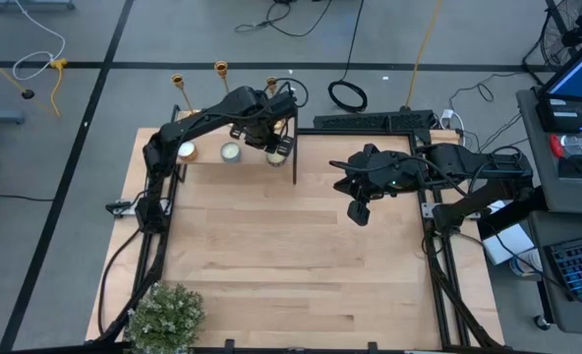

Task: Pick & Place candle stick holders
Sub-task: Put the white scented candle on the shelf

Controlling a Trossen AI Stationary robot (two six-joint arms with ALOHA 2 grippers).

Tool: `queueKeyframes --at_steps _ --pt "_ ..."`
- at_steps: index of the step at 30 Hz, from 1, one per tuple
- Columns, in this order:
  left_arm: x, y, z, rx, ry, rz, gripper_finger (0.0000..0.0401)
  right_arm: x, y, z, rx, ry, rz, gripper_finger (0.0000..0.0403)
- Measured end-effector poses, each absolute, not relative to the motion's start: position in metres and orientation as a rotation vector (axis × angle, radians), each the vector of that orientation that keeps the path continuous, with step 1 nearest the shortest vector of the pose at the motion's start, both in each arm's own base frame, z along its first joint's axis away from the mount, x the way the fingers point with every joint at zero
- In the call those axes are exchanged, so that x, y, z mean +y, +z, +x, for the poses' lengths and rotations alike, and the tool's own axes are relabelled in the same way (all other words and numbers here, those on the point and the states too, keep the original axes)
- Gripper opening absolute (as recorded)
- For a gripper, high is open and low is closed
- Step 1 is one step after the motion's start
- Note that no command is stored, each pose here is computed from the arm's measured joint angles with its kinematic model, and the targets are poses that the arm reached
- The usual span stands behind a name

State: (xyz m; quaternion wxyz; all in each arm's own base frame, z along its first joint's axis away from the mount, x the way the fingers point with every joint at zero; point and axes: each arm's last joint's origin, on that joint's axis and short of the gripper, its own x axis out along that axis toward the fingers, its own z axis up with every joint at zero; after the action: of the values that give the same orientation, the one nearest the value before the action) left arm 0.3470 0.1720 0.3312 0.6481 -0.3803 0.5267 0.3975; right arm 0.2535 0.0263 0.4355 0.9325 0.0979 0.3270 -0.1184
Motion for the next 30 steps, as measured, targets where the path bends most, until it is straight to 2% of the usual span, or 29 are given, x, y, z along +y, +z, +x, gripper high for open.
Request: queueKeyframes --at_steps 30 --pt "0.1685 0.3268 0.349 1.216 0.89 -0.853 0.0113 0.0263 0.4361 0.2539 0.661 -0.243 0.201 0.0018"
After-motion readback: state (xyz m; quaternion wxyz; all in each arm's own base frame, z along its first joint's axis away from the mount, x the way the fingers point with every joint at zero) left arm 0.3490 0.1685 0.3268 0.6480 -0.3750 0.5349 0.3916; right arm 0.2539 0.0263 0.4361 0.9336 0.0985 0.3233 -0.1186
